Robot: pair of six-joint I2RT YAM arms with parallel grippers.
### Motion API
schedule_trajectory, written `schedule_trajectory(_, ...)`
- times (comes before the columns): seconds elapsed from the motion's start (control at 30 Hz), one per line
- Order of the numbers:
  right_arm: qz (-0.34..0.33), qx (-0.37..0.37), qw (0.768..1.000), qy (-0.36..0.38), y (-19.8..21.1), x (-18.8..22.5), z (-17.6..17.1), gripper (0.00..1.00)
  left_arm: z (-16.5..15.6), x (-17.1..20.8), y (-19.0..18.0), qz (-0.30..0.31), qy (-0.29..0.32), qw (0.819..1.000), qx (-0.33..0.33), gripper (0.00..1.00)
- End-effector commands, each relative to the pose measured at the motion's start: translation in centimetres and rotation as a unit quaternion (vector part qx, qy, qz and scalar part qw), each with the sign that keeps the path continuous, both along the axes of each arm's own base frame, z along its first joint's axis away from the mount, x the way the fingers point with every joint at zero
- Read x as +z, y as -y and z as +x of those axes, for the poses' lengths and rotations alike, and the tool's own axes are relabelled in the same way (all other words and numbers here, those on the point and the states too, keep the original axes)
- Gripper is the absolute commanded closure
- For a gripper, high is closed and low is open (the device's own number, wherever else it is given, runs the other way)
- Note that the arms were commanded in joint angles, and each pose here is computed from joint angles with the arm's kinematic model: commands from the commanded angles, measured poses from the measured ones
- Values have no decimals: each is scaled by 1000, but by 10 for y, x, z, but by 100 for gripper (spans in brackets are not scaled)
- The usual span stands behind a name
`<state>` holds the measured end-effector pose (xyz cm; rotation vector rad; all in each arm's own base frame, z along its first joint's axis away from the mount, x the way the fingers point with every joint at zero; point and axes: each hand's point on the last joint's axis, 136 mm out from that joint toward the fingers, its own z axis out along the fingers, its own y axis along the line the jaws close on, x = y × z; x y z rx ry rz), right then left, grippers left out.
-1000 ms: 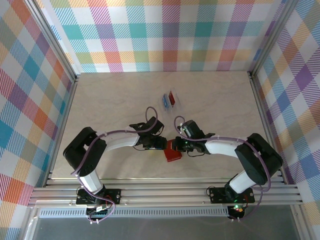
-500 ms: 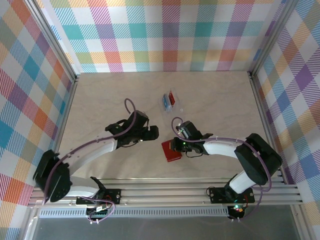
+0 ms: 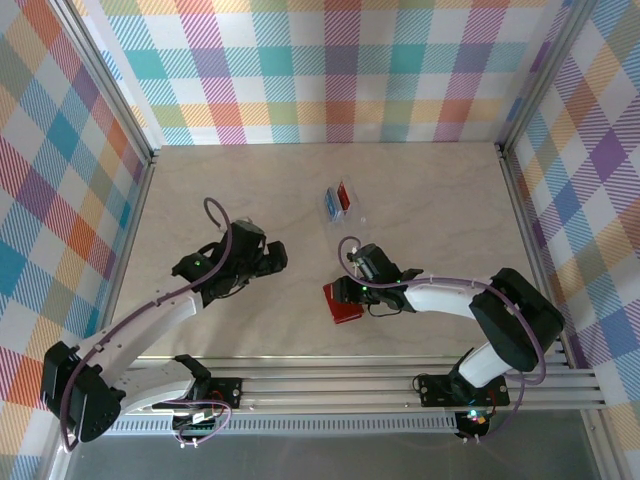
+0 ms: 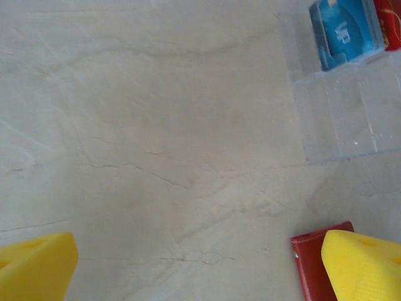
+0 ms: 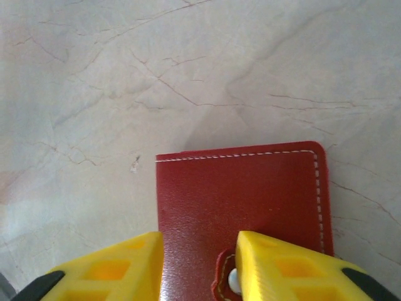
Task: Put the credit cards into the card holder
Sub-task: Close the button on the card holder, then reset both arms
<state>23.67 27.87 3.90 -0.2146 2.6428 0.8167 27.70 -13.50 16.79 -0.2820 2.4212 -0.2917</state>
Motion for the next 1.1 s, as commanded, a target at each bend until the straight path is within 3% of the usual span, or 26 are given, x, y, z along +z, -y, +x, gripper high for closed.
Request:
schedule_trajectory(0.0,-87,4,995,-50,34,-33,-24,56,-1,8,-28,18,15,999,40,0)
schedule_trajectory(0.2,-33,38,999,-5,3,13,-6,32,1,32,-84,78,62,985,141,0)
schedule_trajectory(0.37,2,66,997,32,-21,51,9,1,12,32,-93,94,83,986,110,0)
schedule_trajectory(0.47,15,75,996,55,-30,71,17,0,21,30,-90,91,110,987,71,0)
schedule_trajectory(0.6,20,85,993,79,-36,94,25,0,22,43,-112,113,210,965,111,0)
schedule_trajectory(0.67,18,77,992,101,-32,108,31,0,18,43,-125,123,223,958,134,0)
schedule_trajectory(0.77,-24,20,987,156,-3,131,55,0,14,34,-137,134,199,959,152,0)
schedule_trajectory(0.87,-96,-86,966,225,60,145,86,0,20,18,-134,144,191,961,137,0)
schedule_trajectory(0.97,-127,-161,933,294,129,150,105,0,25,9,-141,158,216,953,145,0)
schedule_trajectory(1.07,-174,-158,874,425,168,151,108,0,27,3,-152,184,244,940,152,0)
